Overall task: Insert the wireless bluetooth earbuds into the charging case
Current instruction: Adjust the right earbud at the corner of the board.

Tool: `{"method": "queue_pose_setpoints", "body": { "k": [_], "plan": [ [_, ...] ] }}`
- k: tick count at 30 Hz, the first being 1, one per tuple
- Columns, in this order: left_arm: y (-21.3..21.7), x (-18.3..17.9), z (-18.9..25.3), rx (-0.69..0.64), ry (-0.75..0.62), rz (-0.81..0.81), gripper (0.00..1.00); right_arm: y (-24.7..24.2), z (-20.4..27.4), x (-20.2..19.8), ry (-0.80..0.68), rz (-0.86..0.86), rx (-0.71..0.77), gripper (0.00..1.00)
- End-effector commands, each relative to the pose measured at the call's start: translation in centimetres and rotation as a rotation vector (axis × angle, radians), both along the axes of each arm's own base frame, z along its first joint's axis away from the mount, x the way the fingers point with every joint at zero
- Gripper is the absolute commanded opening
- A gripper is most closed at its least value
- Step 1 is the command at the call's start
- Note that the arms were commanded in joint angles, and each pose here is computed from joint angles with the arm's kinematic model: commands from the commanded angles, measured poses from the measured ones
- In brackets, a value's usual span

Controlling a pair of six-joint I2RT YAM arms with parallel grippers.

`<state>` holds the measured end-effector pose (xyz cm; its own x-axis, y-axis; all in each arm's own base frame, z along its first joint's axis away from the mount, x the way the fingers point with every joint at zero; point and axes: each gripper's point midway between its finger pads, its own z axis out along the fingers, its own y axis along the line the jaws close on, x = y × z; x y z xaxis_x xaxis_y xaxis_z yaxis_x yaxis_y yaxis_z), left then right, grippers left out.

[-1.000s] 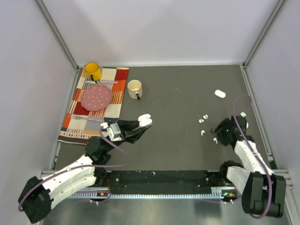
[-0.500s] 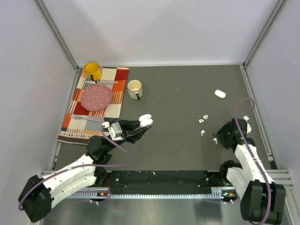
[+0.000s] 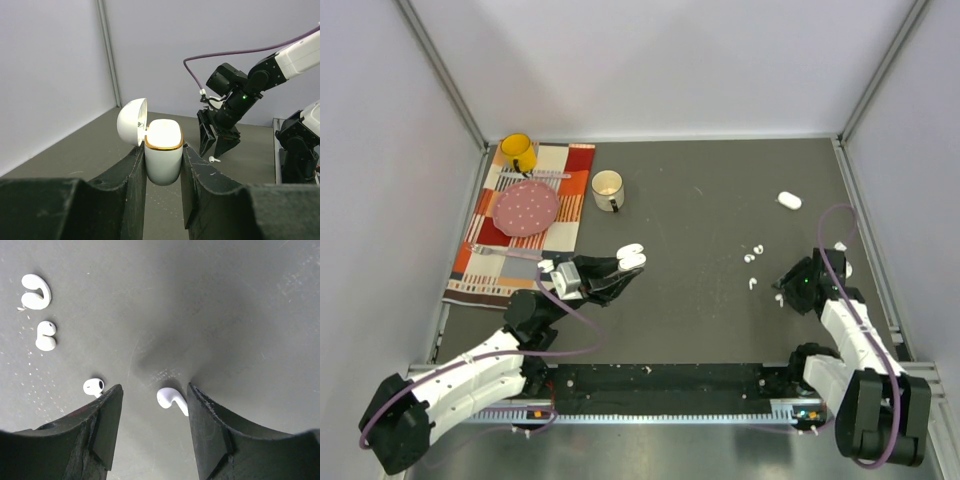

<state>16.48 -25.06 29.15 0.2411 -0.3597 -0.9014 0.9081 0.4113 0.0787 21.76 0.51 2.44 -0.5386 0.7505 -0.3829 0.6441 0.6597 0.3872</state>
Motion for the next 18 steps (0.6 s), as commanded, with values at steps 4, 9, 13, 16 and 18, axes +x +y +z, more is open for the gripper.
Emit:
{"method": "queue_pose_setpoints", "body": {
  "k": [4, 9, 13, 16, 18],
  "plan": [
    [0.4, -0.4, 2.1, -0.046, -0.049, 0.0, 0.0, 1.3, -1.3, -2.7, 0.048, -0.032, 0.083, 0.52],
    [0.3, -0.4, 2.0, -0.048, -0.046, -0.005, 0.0, 1.2, -1.1, -2.9, 0.041, -0.043, 0.078, 0.51],
    [0.2, -0.5, 2.0, -0.049, -0.042, -0.009, 0.0, 1.3, -1.0, -2.9, 0.041, -0.026, 0.076, 0.5],
    [0.2, -0.6, 2.1, -0.05, -0.043, -0.013, 0.0, 0.8, -0.8, -2.7, 0.042, -0.028, 0.047, 0.47],
    [0.3, -0.6, 2.1, -0.05, -0.042, -0.011, 0.0, 0.5, -0.3, -2.1, 0.031, -0.014, 0.024, 0.46]
  ]
}}
